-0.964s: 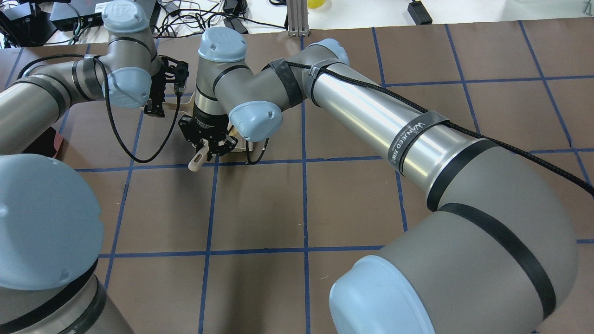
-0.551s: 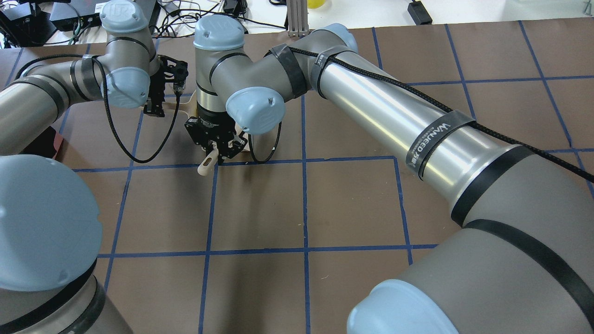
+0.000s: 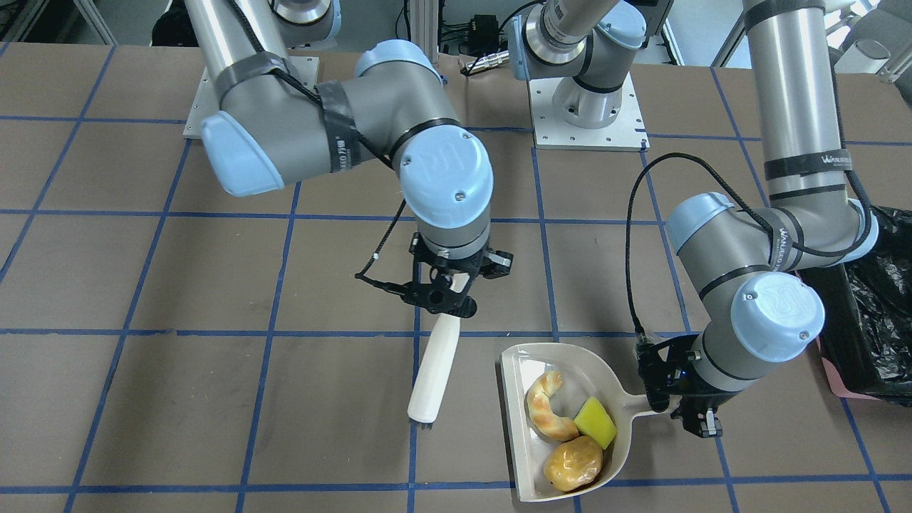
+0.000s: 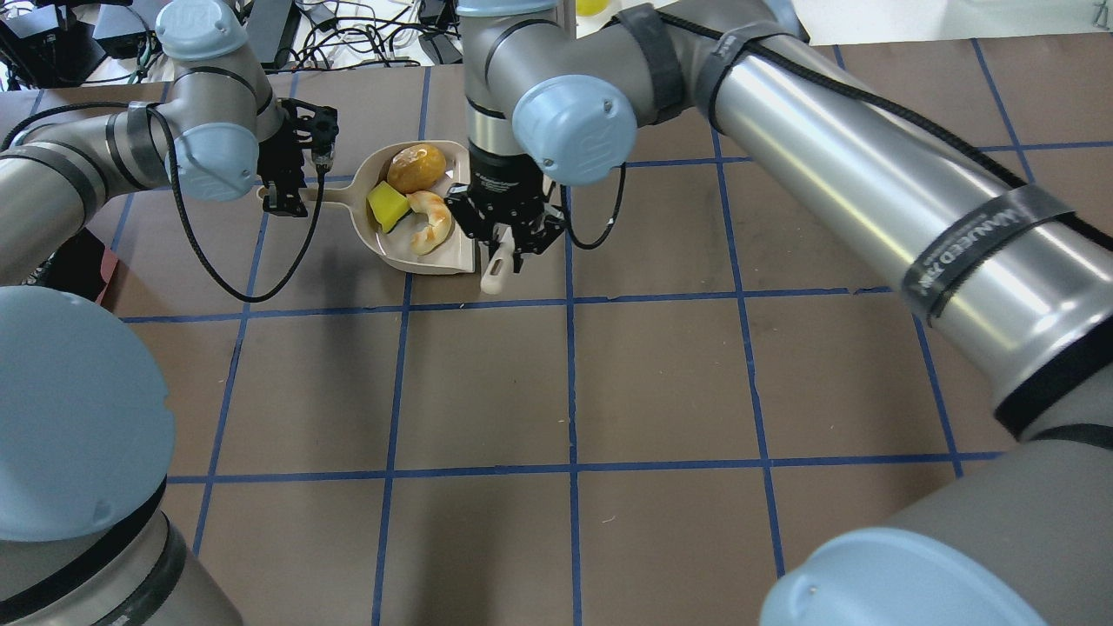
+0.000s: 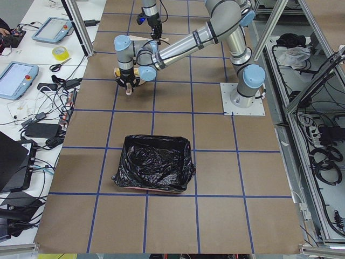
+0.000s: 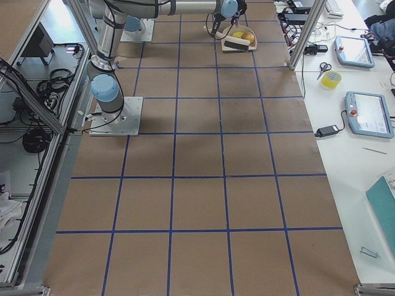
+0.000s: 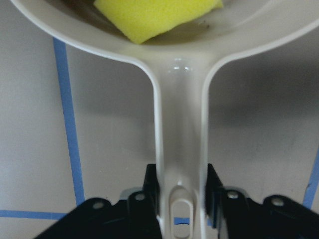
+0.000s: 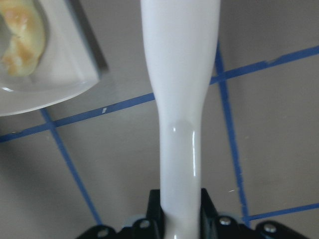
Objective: Sweep and dump trash into bin
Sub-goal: 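Lift the dustpan with the left gripper toward the bin while the right withdraws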
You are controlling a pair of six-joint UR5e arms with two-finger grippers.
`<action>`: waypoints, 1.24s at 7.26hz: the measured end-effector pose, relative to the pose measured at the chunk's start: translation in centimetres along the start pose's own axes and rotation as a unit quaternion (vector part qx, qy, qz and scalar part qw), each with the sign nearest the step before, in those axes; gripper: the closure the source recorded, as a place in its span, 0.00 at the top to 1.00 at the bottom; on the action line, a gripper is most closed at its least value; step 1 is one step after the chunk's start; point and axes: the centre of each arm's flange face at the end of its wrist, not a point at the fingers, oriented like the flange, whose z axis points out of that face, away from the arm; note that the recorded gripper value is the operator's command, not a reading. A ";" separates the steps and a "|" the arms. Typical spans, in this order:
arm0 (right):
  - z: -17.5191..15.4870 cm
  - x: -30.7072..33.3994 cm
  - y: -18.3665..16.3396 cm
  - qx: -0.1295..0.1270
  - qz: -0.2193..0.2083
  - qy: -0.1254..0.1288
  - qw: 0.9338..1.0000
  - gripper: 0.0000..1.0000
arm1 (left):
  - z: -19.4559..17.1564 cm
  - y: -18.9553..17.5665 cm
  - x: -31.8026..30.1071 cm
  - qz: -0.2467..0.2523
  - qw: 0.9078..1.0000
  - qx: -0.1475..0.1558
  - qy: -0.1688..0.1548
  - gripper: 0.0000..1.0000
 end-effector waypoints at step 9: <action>-1.8 38.1 -12.5 -0.001 -0.115 0.042 0.992 0.00 | -9.1 36.3 2.1 -0.024 0.998 0.052 0.017 0.00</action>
